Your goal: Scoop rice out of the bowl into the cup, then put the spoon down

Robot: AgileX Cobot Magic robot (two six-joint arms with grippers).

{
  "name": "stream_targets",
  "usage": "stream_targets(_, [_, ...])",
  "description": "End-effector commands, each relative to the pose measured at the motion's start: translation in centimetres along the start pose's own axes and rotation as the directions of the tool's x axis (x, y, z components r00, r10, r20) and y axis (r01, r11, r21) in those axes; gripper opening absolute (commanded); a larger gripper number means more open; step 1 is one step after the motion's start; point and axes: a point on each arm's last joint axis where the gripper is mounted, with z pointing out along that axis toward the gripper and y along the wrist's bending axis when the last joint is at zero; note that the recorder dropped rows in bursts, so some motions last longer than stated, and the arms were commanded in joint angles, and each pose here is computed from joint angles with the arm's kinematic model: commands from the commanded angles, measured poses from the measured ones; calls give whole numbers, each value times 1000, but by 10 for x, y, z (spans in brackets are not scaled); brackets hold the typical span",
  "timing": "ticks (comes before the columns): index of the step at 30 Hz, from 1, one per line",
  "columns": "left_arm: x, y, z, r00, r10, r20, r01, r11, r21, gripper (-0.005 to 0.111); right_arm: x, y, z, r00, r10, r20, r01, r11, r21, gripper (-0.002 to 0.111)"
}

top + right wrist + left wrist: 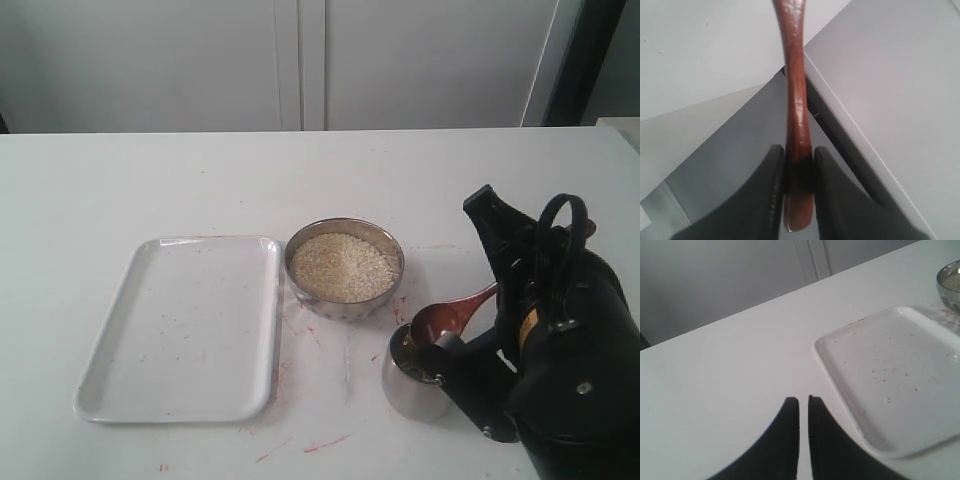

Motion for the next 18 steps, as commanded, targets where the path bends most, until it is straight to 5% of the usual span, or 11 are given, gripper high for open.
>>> stream_targets(1, [-2, 0, 0, 1000, -3, 11, 3, 1000, 1, 14, 3, 0, -1, 999, 34, -9, -34, 999, 14, 0])
stream_targets(5, [-2, 0, 0, 1000, -3, 11, 3, 1000, 1, 14, 4, -6, -2, 975, 223, -4, -223, 974, 34, 0])
stream_targets(9, [-2, 0, 0, 1000, -3, 11, 3, 1000, 1, 14, 7, -19, -6, 866, 499, 19, -499, 866, 37, 0])
stream_targets(12, [-2, 0, 0, 1000, -3, 11, 3, 1000, 1, 14, 14, -35, -14, 638, 765, 89, -767, 642, -15, 0])
stream_targets(18, [-2, 0, 0, 1000, -3, 11, 3, 1000, 1, 14, 10, -61, -32, 248, 934, 259, -903, 319, -287, 0])
